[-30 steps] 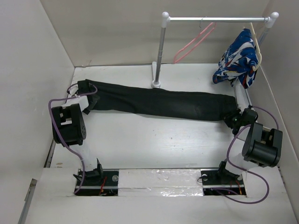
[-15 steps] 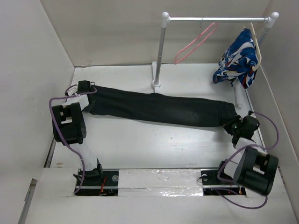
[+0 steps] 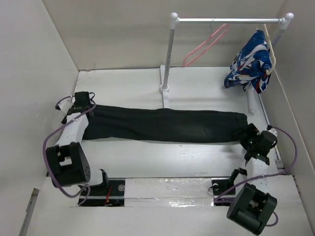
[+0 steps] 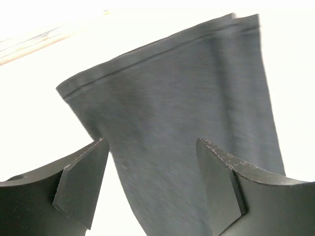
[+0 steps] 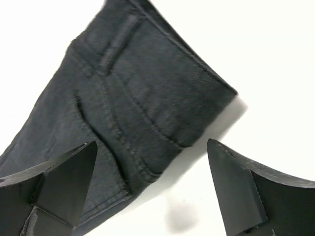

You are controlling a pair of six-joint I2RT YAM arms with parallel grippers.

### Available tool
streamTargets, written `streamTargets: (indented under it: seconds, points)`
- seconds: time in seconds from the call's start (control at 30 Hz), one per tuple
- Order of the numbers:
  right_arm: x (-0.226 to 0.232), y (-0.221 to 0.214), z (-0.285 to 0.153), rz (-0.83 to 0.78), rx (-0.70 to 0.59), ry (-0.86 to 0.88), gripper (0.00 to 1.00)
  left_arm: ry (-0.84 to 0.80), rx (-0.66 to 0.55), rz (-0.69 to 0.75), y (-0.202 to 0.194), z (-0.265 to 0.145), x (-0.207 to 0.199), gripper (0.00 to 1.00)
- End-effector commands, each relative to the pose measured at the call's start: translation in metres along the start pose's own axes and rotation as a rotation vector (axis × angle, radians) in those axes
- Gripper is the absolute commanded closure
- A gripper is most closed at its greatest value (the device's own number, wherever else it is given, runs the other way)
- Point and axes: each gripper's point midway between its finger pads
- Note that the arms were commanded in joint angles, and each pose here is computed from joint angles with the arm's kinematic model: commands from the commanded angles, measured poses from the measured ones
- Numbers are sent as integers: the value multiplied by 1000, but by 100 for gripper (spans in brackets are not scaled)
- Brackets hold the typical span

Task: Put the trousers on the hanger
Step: Fold the trousers at the center of the board.

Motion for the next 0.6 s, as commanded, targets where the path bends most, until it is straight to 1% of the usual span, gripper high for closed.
streamTargets:
  seconds: [0.0,0.03,0.07,0.1,0.13,0.17,0.2,0.23,0.27,0.3,0.33,0.37,0.4,0.43,0.47,0.5,0.57]
  points:
    - [-14,12,3,-1,-24,-77,0,-173,-31,-6,15,-31,-30,31]
    - [-17,10,4,13,-14,-88,0,-226,-23,-2,13,-39,-38,31]
    - [-21,4,8,29,15,-94,0,-304,-32,-37,21,-51,-48,33]
    - [-19,5,10,31,15,-80,0,-409,23,-25,10,-65,-63,35]
    - [-21,4,12,47,23,-75,0,-468,53,-13,-1,-71,-67,37]
    - [-26,-4,16,70,56,-88,0,-567,70,-11,-9,-88,-83,39]
    - [-25,-1,20,76,45,-75,1,-653,101,-24,-16,-107,-92,47]
    - [-25,-1,23,83,49,-73,1,-691,125,-7,-28,-114,-95,50]
    - [-25,-1,27,89,57,-66,4,-769,153,23,-45,-136,-107,53]
    - [-25,-4,33,95,78,-58,9,-792,173,31,-54,-145,-111,59]
    - [-19,-1,36,98,77,-22,11,-820,190,52,-65,-155,-115,60]
    - [-13,8,41,105,33,22,25,-869,218,103,-89,-174,-121,61]
    - [-8,12,42,107,6,55,41,-890,229,124,-102,-184,-122,62]
    - [0,13,41,111,-8,101,56,-907,245,145,-115,-192,-123,65]
    - [5,9,39,104,-18,131,66,-931,252,170,-129,-201,-125,69]
    - [15,9,38,74,-19,164,86,-963,252,224,-151,-219,-121,74]
    - [31,16,31,5,-44,203,97,-969,239,278,-171,-227,-114,80]
Point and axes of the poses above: each gripper's point midway between its finger pads, its own z axis out along the fingers, its own x axis along the line the jaws close on, y = z × x, and after that the axes turned 9 degrees about -z, right-handed
